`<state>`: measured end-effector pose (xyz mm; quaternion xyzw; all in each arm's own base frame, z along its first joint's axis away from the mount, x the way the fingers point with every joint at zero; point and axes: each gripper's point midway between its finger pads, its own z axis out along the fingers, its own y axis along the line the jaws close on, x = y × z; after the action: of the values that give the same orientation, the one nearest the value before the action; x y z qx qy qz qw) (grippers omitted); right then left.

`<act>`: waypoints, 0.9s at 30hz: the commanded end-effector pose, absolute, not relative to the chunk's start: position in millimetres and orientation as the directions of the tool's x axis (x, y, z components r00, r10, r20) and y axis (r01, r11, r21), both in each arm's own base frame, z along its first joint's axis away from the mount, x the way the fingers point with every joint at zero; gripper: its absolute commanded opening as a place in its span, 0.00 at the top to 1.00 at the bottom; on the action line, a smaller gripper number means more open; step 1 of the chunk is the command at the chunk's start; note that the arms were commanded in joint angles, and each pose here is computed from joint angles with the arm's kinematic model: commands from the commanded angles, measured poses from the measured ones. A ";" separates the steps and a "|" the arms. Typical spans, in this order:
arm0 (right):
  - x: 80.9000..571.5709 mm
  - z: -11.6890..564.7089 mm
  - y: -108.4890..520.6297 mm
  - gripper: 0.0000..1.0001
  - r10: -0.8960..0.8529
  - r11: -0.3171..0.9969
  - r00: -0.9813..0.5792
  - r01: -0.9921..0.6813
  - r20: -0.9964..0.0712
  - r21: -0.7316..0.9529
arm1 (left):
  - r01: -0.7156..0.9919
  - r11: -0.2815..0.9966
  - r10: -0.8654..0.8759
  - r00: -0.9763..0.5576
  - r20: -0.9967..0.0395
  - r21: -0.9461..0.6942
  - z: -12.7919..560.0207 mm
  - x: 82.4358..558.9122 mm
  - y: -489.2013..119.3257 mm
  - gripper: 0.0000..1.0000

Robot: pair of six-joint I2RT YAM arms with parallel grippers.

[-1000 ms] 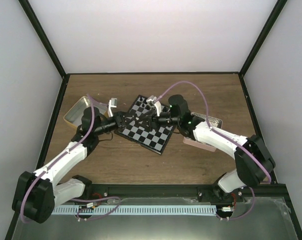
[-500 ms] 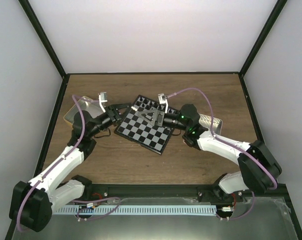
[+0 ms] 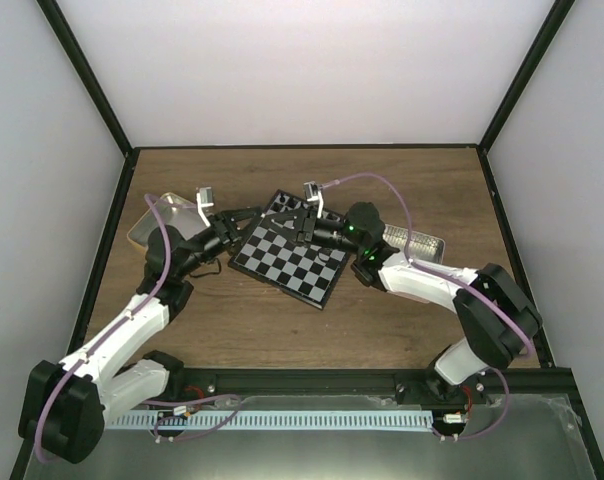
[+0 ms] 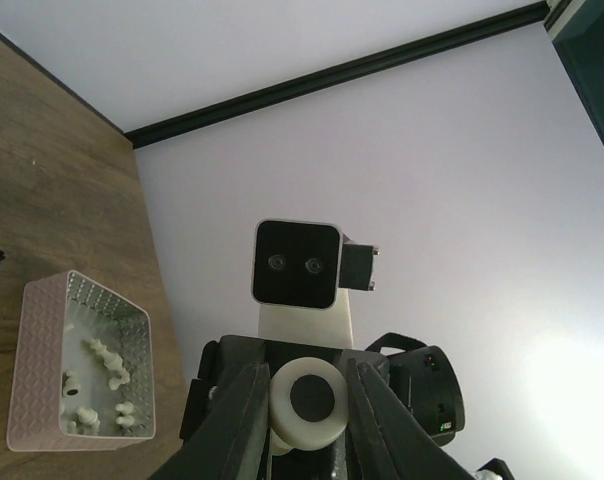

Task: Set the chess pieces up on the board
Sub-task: Place the chess piece on the chessboard.

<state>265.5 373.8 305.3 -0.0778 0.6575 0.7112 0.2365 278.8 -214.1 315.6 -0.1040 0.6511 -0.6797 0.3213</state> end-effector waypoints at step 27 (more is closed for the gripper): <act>284.9 220.6 336.1 0.89 0.017 0.636 -0.802 -0.453 -0.597 0.625 | 0.147 0.840 -0.382 -0.522 -0.762 -0.522 257.8 298.4 -120.1 0.07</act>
<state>287.2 362.8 262.6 -0.0658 0.7762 0.5570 0.2879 297.1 -167.5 282.3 -0.1034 0.7613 -0.4708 0.4336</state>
